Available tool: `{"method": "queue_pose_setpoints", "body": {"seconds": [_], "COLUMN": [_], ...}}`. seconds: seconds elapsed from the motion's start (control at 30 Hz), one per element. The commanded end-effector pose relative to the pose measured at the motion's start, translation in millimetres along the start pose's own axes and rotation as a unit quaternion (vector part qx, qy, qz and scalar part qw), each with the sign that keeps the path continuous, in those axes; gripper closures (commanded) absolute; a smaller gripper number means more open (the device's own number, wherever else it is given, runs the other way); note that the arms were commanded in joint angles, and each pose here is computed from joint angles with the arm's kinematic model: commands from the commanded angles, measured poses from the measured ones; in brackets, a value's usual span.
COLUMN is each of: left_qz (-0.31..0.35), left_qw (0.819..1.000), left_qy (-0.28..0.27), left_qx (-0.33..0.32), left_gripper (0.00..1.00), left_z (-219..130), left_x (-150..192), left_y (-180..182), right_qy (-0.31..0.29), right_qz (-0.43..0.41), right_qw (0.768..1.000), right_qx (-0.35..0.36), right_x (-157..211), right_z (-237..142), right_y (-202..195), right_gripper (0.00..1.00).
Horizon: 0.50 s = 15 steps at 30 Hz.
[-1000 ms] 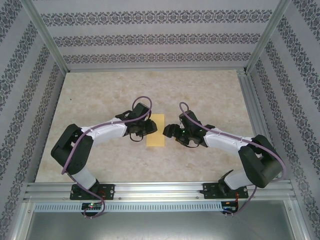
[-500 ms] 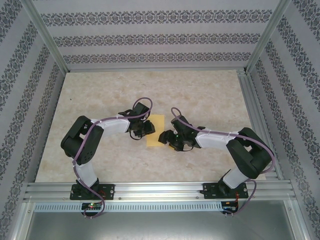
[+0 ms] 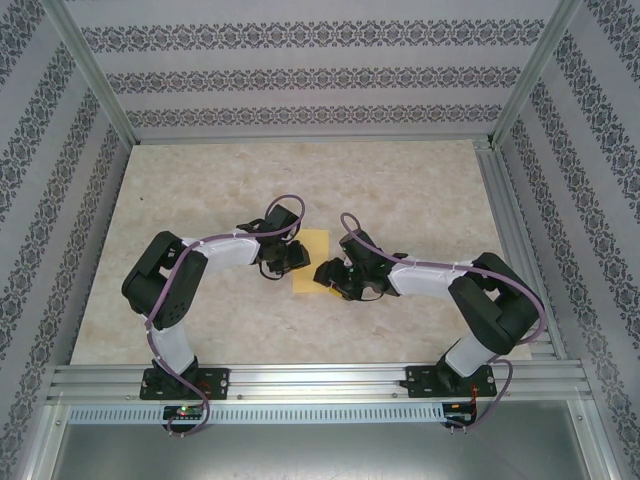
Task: Fold a paper plane with a square sheet of paper (pick it up from the middle)
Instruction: Third fold the triangle at the center of the table.
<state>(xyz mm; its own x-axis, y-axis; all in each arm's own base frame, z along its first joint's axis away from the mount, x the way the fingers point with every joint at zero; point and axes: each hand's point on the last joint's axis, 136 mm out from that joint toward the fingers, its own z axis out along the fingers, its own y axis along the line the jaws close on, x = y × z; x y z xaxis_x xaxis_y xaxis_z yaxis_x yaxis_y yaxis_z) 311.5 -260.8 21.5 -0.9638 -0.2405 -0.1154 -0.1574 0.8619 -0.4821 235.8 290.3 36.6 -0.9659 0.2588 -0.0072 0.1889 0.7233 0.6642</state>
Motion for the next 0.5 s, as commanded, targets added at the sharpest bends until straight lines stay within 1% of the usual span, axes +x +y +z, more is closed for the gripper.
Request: {"method": "queue_pose_setpoints", "body": {"seconds": [0.0, 0.1, 0.3, 0.4, 0.47], "left_qz": [-0.009, -0.010, -0.007, -0.005, -0.001], "left_qw": [1.000, 1.000, 1.000, 1.000, 1.000], "left_qy": [0.013, 0.011, 0.009, 0.005, 0.001], "left_qx": [-0.022, -0.021, -0.020, -0.015, -0.009], "left_gripper": [0.70, 0.70, 0.70, 0.70, 0.70], "left_z": [11.0, 9.9, 7.3, 3.5, -0.2], "left_x": [5.3, 4.3, 2.6, 0.3, -1.4], "left_y": [16.5, 16.0, 13.9, 10.4, 6.4], "right_qy": [0.011, 0.014, 0.000, -0.007, -0.013], "right_qz": [-0.004, -0.001, 0.001, 0.010, 0.019], "right_qw": [0.999, 0.999, 1.000, 1.000, 1.000], "right_qx": [-0.037, -0.038, -0.028, -0.014, 0.001], "right_x": [3.5, 4.7, 1.2, -1.7, -4.4], "right_z": [5.2, 6.1, -0.3, -3.0, -5.4], "right_y": [17.2, 16.0, 10.9, 2.8, -5.6], "right_gripper": [0.51, 0.56, 0.64, 0.74, 0.82]}}
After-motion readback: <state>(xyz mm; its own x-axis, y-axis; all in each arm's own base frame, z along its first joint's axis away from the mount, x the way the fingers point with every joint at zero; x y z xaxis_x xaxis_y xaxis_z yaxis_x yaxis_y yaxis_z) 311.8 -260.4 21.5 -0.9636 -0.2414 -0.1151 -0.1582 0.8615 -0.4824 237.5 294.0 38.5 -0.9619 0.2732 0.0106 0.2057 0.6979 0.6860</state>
